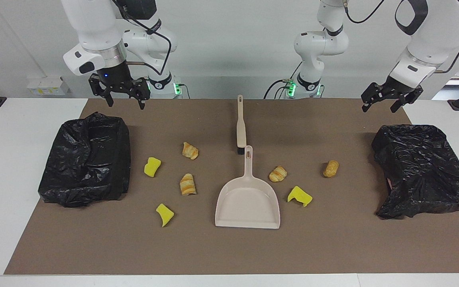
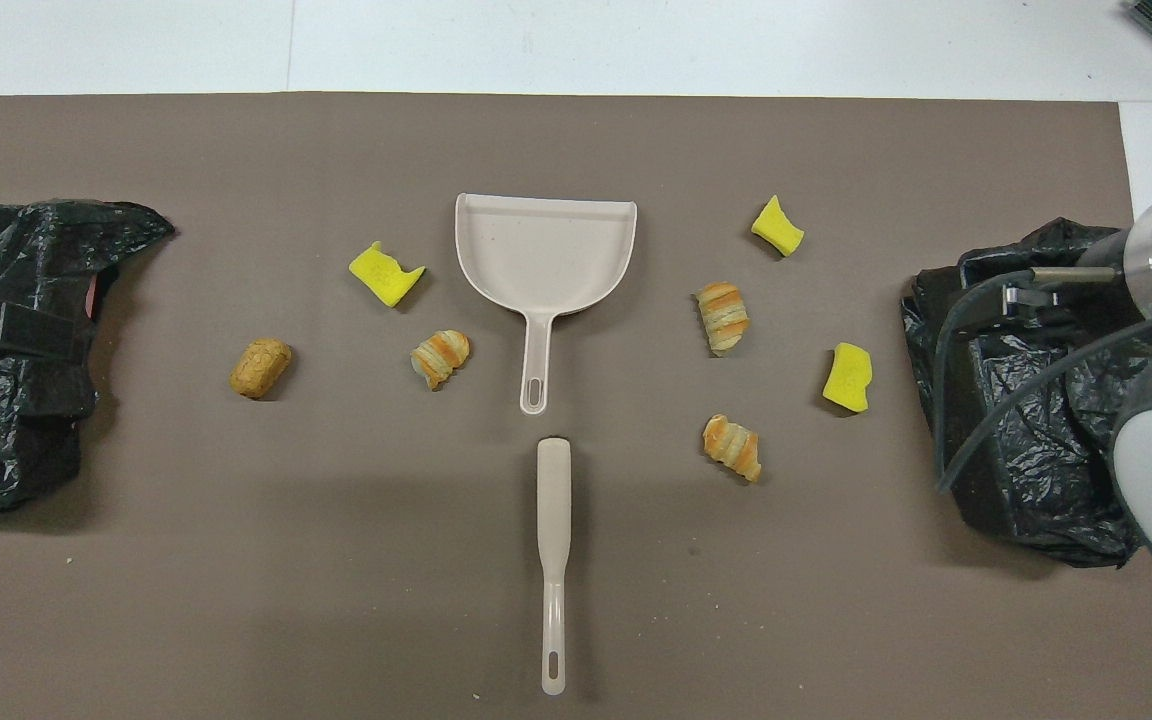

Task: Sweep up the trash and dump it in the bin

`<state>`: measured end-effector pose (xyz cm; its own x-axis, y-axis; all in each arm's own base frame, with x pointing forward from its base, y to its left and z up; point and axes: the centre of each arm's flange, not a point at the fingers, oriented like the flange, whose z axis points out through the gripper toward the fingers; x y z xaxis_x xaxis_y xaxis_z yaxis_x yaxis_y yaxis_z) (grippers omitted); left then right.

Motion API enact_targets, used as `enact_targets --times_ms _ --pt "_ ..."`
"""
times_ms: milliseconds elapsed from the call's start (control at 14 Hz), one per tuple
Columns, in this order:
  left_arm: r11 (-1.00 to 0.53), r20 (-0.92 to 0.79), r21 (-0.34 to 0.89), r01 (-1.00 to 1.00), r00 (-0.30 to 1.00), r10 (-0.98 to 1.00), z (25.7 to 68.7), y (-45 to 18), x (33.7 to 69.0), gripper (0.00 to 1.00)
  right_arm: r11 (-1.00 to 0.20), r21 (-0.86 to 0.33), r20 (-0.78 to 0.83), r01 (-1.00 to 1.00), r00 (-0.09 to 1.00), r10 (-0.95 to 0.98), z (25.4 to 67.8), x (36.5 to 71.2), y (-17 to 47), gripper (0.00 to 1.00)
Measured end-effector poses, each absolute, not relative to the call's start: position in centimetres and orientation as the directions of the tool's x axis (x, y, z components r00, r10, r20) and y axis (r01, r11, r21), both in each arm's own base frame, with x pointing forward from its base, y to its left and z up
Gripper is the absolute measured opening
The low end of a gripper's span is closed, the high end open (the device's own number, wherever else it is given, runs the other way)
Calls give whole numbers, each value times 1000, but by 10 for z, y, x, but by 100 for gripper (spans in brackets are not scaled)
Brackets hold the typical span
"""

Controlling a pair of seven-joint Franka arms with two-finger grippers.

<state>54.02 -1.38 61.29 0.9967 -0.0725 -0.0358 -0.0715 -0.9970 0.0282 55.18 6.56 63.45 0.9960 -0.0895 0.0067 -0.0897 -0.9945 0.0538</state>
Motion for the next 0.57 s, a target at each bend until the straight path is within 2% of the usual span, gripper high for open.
enact_targets --times_ms 571 --pt "-996 -57 17 -87 995 -88 614 -12 538 100 -994 54 7 -91 996 -91 634 552 65 100"
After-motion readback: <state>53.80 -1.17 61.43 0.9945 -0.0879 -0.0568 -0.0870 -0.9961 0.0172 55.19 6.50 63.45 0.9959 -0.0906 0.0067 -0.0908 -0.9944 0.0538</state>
